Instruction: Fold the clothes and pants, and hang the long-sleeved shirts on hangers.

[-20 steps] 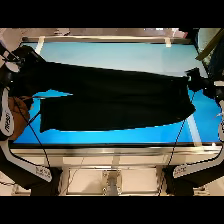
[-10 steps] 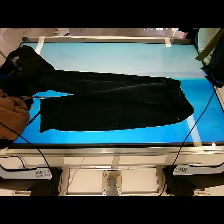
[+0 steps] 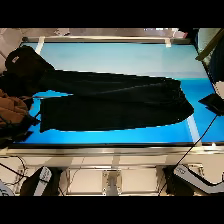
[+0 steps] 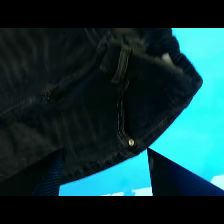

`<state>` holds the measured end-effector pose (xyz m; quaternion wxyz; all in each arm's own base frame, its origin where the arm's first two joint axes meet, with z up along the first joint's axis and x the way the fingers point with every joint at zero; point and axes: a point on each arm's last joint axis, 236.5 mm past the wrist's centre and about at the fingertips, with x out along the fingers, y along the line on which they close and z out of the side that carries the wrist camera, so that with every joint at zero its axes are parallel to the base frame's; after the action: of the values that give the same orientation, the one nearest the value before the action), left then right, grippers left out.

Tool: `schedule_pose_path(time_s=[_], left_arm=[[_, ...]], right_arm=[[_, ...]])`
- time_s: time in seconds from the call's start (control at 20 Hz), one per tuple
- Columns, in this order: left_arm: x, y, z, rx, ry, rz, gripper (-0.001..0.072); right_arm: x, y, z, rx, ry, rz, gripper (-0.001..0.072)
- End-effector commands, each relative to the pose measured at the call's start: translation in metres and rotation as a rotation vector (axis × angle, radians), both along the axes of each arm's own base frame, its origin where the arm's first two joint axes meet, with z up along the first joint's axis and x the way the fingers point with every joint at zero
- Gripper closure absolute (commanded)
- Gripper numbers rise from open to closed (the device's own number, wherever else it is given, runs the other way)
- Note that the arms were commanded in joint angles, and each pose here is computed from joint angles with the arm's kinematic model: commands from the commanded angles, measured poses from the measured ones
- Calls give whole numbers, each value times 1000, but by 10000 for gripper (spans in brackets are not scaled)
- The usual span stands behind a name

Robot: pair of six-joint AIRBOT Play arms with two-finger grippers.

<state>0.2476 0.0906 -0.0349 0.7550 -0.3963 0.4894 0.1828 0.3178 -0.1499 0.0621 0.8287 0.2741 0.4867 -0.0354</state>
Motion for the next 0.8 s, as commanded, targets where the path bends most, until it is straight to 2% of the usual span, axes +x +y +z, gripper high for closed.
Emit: schedule_pose_path(time_s=[0.0, 0.3, 0.5, 0.6, 0.7, 0.75], left_arm=[[-11, -10, -24, -98, -41, 135, 10], [5, -21, -39, -214, -55, 132, 10], [10, -19, -51, -234, -50, 141, 14], [26, -8, -49, -228, -113, 183, 184], [43, -4, -46, -226, -191, 177, 253], [50, -3, -46, -239, -216, 180, 356]], right_arm=[[-8, 24, -1, 76, -2, 37, 159], [16, 47, 28, 210, -135, 37, 160], [16, 53, 32, 234, -144, 48, 161], [16, 53, 32, 234, -145, 47, 161], [16, 53, 32, 233, -146, 46, 161], [17, 52, 32, 232, -146, 45, 161]])
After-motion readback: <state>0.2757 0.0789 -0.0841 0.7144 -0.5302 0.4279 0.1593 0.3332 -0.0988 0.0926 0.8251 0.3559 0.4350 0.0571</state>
